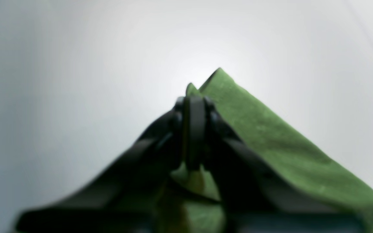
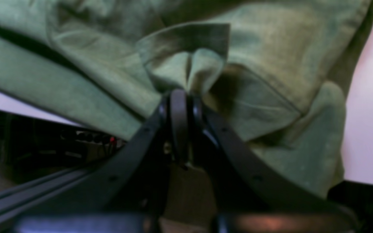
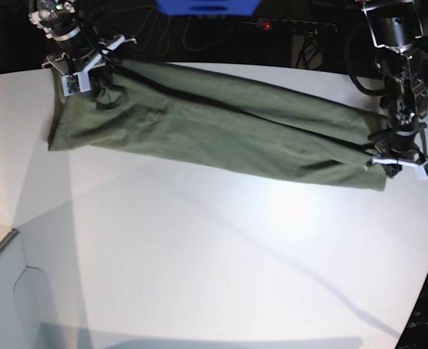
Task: Layout the t-shirt on the table in an organized manner, then fold the t-shirt properly
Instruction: 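Lift and pull the strip taut between both grippers, then lower the strip flat and adjust its ends with both grippers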
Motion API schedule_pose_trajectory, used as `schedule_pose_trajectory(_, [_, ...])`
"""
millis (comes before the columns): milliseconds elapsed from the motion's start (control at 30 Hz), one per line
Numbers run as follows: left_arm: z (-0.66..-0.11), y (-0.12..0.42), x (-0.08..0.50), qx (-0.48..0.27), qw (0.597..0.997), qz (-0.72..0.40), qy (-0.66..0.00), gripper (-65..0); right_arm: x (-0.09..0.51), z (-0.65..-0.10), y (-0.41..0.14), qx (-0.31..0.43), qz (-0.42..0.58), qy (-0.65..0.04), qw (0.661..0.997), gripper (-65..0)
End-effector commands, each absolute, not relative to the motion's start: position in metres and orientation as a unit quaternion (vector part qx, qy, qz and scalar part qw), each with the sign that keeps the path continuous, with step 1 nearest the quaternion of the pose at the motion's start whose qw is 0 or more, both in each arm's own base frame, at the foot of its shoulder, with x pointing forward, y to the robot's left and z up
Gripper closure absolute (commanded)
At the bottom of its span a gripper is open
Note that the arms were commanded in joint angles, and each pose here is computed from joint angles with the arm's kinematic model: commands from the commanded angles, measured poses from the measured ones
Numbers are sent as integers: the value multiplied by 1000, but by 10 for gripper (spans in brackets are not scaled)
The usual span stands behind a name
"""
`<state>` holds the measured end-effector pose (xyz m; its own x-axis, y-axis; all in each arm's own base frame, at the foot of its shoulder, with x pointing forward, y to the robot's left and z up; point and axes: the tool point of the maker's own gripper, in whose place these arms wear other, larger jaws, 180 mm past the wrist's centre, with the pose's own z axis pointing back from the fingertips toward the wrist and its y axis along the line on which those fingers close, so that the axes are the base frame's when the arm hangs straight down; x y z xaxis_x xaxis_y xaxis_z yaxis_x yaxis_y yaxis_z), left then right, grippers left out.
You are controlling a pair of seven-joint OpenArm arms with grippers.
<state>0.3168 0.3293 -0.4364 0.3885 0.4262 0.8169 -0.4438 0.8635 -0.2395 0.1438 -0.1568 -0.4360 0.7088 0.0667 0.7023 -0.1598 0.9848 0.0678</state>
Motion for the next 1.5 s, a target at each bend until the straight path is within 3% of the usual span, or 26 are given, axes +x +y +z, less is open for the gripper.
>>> schedule_pose_trajectory(0, [-421, 338, 326, 14, 821, 257, -510, -111, 146, -429, -155, 68, 64, -390, 916, 0])
schedule_pose_trajectory(167, [-421, 337, 315, 18, 824, 250, -508, -386, 147, -429, -155, 68, 64, -391, 916, 0])
schedule_pose_trajectory(233, [-415, 336, 311, 21, 822, 241, -515, -461, 147, -429, -155, 68, 64, -391, 916, 0])
schedule_pose_trajectory(300, [-408, 335, 308, 23, 821, 233, -521, -496, 149, -428, -155, 68, 64, -393, 915, 0])
schedule_pose_trajectory(800, [-454, 339, 292, 24, 843, 264, -468, -498, 158, -423, -157, 64, 66, -403, 910, -5])
schedule_pose_trajectory(1133, [-452, 340, 294, 23, 842, 264, -469, -498, 165, -397, -181, 23, 43, -435, 899, -323])
schedule_pose_trajectory(1300, [-452, 339, 294, 23, 843, 263, -469, -498, 178, -393, -182, 21, 37, -448, 893, -344])
schedule_pose_trajectory(1467, [-453, 339, 292, 23, 844, 264, -467, -498, 170, -406, -181, 23, 39, -406, 913, -344])
